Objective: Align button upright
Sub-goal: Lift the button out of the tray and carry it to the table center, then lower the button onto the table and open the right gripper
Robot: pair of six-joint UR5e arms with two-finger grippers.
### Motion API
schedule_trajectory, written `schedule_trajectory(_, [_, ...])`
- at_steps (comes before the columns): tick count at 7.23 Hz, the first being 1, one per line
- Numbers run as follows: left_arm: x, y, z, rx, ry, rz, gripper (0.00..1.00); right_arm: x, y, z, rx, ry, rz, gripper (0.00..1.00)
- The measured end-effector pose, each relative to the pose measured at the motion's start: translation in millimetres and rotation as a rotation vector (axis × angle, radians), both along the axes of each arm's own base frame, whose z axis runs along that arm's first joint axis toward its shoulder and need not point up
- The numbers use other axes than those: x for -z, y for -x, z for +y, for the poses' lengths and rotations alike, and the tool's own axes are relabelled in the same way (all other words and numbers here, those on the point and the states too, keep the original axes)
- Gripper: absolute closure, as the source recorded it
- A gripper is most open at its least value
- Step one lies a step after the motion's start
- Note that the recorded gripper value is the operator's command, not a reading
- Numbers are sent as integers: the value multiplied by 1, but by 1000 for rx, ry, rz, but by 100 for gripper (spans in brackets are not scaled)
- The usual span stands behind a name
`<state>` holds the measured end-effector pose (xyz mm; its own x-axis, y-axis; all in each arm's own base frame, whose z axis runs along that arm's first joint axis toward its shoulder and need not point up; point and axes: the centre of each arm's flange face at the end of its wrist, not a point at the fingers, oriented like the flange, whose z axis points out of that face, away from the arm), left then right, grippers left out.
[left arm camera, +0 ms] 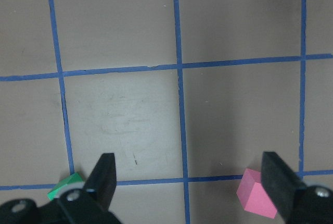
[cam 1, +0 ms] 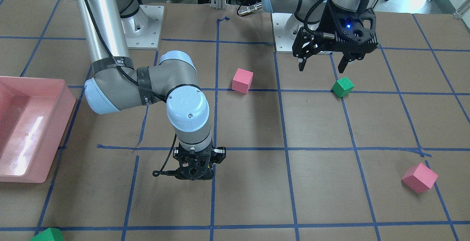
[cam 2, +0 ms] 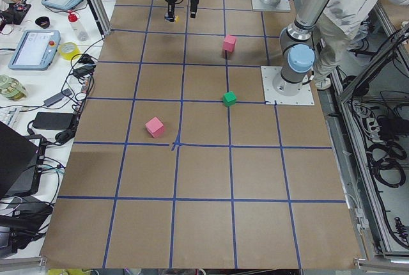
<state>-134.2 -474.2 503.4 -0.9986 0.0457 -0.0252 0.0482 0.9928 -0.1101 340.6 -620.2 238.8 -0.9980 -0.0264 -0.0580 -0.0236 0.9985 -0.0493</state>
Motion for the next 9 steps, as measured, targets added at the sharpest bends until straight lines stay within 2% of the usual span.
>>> schedule_trajectory(2, [0, 0, 0, 0, 0, -2, 0, 21, -20, 5, -104, -17, -21, 100])
schedule_trajectory(4, [0, 0, 0, -1, 0, -2, 0, 37, -27, 6, -130, -24, -22, 97])
schedule_trajectory(5, [0, 0, 0, 0, 0, -2, 0, 40, -28, 6, -132, -27, -21, 37])
schedule_trajectory(6, [0, 0, 0, 0, 0, -1, 0, 41, -28, 6, -132, -28, -22, 21])
schedule_trajectory(8, [1, 0, -1, 0, -3, 0, 0, 42, -31, 6, -139, -31, -47, 16])
schedule_trajectory(9, [3, 0, -3, 0, -6, 2, 0, 40, -32, 7, -155, -28, -57, 0])
